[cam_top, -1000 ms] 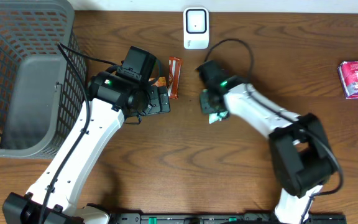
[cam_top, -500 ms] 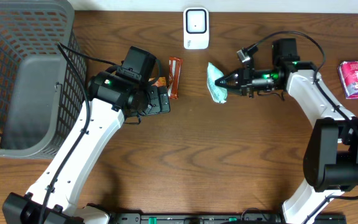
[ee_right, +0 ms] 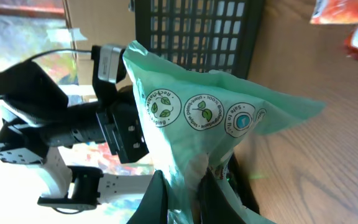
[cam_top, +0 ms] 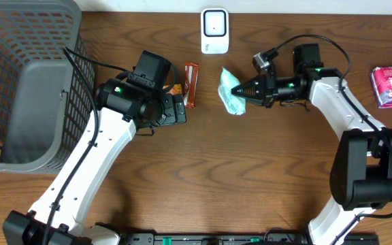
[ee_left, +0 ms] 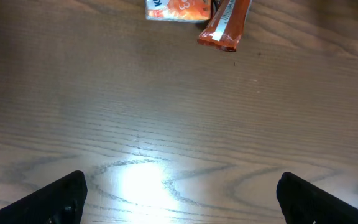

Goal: Scan the item barcode
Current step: 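Swing the green wrapper up to the scanner face with the right gripper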

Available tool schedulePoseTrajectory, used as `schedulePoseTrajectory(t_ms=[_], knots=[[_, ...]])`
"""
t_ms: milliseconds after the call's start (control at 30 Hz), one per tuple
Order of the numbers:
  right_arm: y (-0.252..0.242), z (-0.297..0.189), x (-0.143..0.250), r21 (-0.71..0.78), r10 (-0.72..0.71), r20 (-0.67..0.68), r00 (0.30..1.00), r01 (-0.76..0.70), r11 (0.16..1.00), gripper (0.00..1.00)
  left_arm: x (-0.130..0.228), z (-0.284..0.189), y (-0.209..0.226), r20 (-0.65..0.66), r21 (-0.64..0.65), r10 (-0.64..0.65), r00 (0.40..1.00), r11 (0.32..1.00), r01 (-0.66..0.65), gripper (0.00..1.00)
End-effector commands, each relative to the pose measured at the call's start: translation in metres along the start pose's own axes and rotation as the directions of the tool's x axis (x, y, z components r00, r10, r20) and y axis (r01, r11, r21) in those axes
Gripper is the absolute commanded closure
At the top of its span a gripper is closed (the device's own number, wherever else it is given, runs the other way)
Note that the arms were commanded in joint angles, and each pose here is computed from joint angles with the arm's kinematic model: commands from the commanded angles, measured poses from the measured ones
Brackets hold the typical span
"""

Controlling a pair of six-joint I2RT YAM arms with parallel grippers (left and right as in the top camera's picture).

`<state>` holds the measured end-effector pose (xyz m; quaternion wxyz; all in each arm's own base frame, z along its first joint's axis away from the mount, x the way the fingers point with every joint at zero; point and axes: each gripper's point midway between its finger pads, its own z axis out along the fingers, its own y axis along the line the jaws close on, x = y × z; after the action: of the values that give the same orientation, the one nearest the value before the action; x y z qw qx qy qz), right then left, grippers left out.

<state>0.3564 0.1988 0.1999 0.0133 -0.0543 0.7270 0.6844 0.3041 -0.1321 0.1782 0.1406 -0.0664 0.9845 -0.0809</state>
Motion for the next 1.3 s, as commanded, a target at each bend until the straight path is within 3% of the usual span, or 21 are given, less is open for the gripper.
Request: schedulePoseTrajectory(t_ms=[0, 500, 633, 667, 700, 867, 967, 1100, 1267], knots=[[0.015, 0.006, 0.008, -0.059, -0.083, -0.024, 0.996, 0.082, 0.995, 0.99, 0.0, 0.0, 0.002, -0.001, -0.009, 0.003, 1.0, 1.0, -0.003, 0.02], [0.015, 0.04, 0.026, -0.073, -0.249, -0.106, 0.963, 0.242, 0.967, 0.99, 0.0, 0.0, 0.002, -0.001, -0.009, 0.003, 1.0, 1.0, -0.003, 0.02], [-0.022, 0.041, 0.019, 0.16, -0.171, -0.107, 0.98, 0.186, 0.969, 0.99, 0.0, 0.0, 0.002, -0.002, -0.009, 0.003, 1.0, 1.0, -0.003, 0.02], [-0.037, 0.039, 0.016, 0.254, -0.114, -0.089, 0.989, 0.134, 0.958, 0.99, 0.0, 0.0, 0.002, -0.001, -0.009, 0.003, 1.0, 1.0, -0.003, 0.02], [-0.074, 0.029, 0.003, 0.484, -0.004, 0.012, 1.0, -0.002, 0.875, 0.99, 0.0, 0.0, 0.002, -0.001, -0.009, 0.003, 1.0, 1.0, -0.003, 0.02], [-0.091, 0.02, -0.042, 0.664, -0.128, 0.18, 0.975, -0.024, 0.747, 0.99, 0.0, 0.0, 0.002, -0.002, -0.009, 0.003, 1.0, 1.0, -0.003, 0.02], [-0.092, 0.009, -0.082, 0.763, -0.292, 0.293, 0.91, -0.038, 0.645, 0.99, 0.0, 0.0, 0.002, -0.001, -0.009, 0.003, 1.0, 1.0, -0.003, 0.02], [-0.079, 0.0, -0.12, 0.861, -0.519, 0.344, 0.783, -0.042, 0.507, 0.99, 0.0, 0.0, 0.002, -0.002, -0.009, 0.003, 1.0, 1.0, -0.003, 0.02], [-0.05, 0.006, -0.15, 0.881, -0.669, 0.382, 0.638, -0.032, 0.472, 0.99, 0.0, 0.0, 0.002, -0.001, -0.009, 0.003, 1.0, 1.0, -0.003, 0.02]])
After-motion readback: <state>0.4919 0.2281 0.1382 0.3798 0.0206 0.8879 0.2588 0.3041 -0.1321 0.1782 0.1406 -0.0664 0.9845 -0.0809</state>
